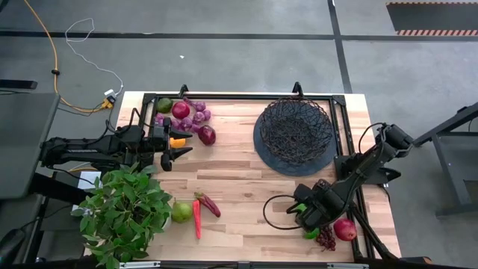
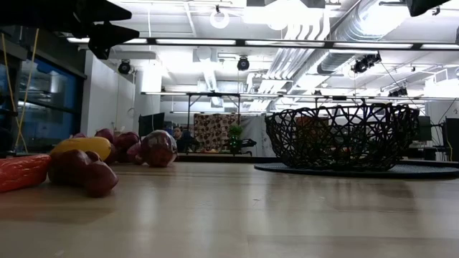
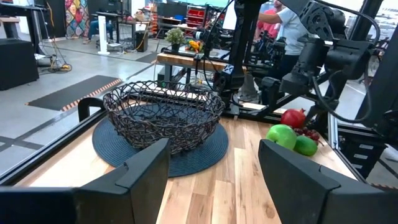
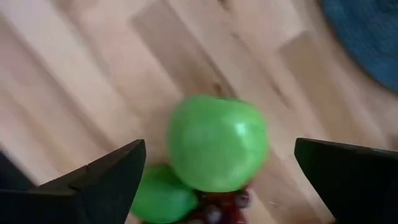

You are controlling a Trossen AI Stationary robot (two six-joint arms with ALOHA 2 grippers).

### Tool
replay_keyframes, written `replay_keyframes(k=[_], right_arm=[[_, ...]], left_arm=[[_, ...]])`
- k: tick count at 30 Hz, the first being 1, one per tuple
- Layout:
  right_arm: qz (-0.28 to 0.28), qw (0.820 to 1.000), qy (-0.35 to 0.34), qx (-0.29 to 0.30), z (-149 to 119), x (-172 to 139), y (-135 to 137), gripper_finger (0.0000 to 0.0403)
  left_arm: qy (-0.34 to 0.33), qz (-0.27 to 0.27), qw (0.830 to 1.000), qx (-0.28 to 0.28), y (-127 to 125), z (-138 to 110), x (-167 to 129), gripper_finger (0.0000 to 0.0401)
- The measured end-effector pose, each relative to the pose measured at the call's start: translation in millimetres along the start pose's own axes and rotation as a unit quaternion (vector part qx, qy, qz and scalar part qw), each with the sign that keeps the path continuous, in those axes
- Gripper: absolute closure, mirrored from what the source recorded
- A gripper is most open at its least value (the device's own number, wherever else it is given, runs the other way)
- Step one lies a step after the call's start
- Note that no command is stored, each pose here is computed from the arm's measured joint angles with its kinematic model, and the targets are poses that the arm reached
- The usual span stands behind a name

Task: Build produce basket
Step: Put the green apple into the black wire basket

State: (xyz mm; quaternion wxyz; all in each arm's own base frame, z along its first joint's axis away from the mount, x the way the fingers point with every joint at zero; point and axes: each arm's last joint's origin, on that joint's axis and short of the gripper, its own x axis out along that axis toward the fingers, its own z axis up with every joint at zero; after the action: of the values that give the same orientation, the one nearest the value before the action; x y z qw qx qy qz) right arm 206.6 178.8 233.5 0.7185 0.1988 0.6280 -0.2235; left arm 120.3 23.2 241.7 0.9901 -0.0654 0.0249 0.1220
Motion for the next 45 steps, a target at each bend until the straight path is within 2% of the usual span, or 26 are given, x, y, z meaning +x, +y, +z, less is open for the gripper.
replay_keyframes(k=[6,12,16,23,34,45], right_arm=[[0.025,0.999,0.034,0.018,-3.3,-0.6,4.0,0.0028],[0.039,0.999,0.03,0.012,-2.9,-0.8,6.7,0.0029],[0.025,0.999,0.018,0.029,-3.2,3.0,3.9,0.0029],[0.013,0.997,0.041,0.062,-9.1,25.6,-3.4,0.0029],[0.042,0.997,0.019,0.066,-12.8,52.1,-7.6,0.0029],[0.046,0.996,-0.017,0.068,-9.6,54.4,-6.4,0.0029]], left_arm=[[0.0,-0.002,1.0,0.0,-0.1,0.0,0.0,0.0165],[0.0,-0.002,1.0,-0.001,-0.1,0.0,0.0,0.0165],[0.0,-0.002,1.0,-0.001,-0.1,0.0,0.0,0.0165],[0.0,-0.002,1.0,0.0,-0.1,0.0,0.0,0.0165],[0.0,-0.002,1.0,0.0,-0.1,0.0,0.0,0.0165],[0.0,-0.002,1.0,0.0,-0.1,0.0,0.0,0.0165]])
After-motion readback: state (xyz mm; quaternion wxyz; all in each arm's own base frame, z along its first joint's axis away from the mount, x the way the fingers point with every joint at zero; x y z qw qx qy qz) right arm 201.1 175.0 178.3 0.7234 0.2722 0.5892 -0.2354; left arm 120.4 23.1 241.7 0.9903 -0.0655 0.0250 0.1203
